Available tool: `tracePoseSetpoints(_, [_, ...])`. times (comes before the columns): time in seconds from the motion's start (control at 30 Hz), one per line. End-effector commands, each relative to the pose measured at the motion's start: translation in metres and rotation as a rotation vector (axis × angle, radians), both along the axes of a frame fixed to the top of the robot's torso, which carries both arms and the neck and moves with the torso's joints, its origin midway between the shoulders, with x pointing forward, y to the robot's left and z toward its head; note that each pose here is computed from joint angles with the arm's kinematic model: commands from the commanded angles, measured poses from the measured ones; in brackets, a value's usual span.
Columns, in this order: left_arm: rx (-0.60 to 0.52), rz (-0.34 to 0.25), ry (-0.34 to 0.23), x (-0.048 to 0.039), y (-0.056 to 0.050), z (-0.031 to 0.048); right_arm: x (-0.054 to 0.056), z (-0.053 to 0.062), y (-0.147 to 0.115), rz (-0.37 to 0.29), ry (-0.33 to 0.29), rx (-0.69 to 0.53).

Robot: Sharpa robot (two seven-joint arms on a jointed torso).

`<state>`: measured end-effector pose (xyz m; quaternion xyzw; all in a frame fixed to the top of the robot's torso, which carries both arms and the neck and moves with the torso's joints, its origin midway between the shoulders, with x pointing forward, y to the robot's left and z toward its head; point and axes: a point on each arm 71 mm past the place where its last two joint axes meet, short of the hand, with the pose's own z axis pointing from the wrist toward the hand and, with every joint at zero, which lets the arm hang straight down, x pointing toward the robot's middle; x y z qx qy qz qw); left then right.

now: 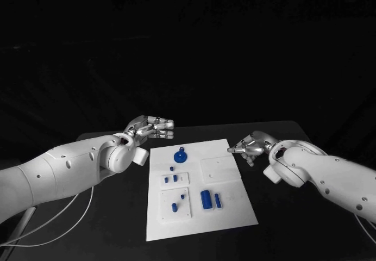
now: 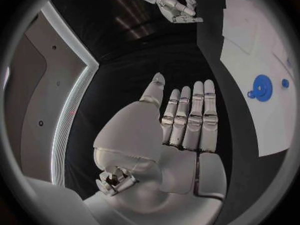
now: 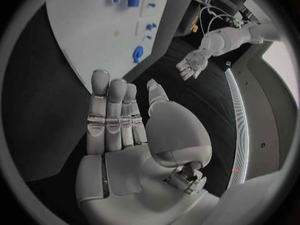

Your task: Assemble the parts on the task board

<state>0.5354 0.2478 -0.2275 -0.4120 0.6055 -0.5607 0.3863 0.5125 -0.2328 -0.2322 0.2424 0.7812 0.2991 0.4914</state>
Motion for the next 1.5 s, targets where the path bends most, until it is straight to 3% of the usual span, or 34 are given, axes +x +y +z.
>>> tracePoseSetpoints(0.03, [-0.047, 0.088, -0.034, 0.0068, 0.007, 0.0047, 0.018, 0.011, -0.003, -0.028, -0.105, 0.272])
tracePoseSetpoints(0.17, [-0.059, 0.155, -0.033, 0.0169, 0.016, 0.0055, 0.044, 0.009, -0.009, -0.084, -0.140, 0.421])
tracePoseSetpoints(0.33, [-0.064, 0.212, -0.040, 0.0282, 0.023, 0.0054, 0.062, 0.004, -0.014, -0.136, -0.169, 0.553])
tracePoseSetpoints(0.63, [-0.071, 0.257, -0.051, 0.0388, 0.027, 0.0042, 0.070, -0.001, -0.018, -0.160, -0.181, 0.637])
tracePoseSetpoints(0.67, [-0.072, 0.256, -0.052, 0.0391, 0.027, 0.0042, 0.070, 0.000, -0.018, -0.159, -0.182, 0.640])
tracePoseSetpoints(0.7, [-0.038, 0.232, -0.036, 0.0374, 0.026, 0.0016, 0.070, -0.005, -0.020, -0.195, -0.157, 0.548])
tracePoseSetpoints(0.83, [-0.038, 0.236, -0.036, 0.0342, 0.022, 0.0003, 0.068, -0.003, -0.018, -0.195, -0.168, 0.559])
tracePoseSetpoints(1.0, [-0.038, 0.252, -0.038, 0.0224, 0.011, -0.0033, 0.059, 0.003, -0.009, -0.198, -0.202, 0.597])
tracePoseSetpoints(1.17, [-0.038, 0.277, -0.042, 0.0024, -0.007, -0.0064, 0.043, 0.009, 0.004, -0.211, -0.239, 0.651])
tracePoseSetpoints(1.43, [-0.033, 0.327, -0.057, -0.0450, -0.040, -0.0034, -0.003, 0.012, 0.027, -0.270, -0.262, 0.737])
tracePoseSetpoints(1.5, [-0.032, 0.335, -0.060, -0.0534, -0.045, -0.0017, -0.014, 0.011, 0.031, -0.286, -0.258, 0.748])
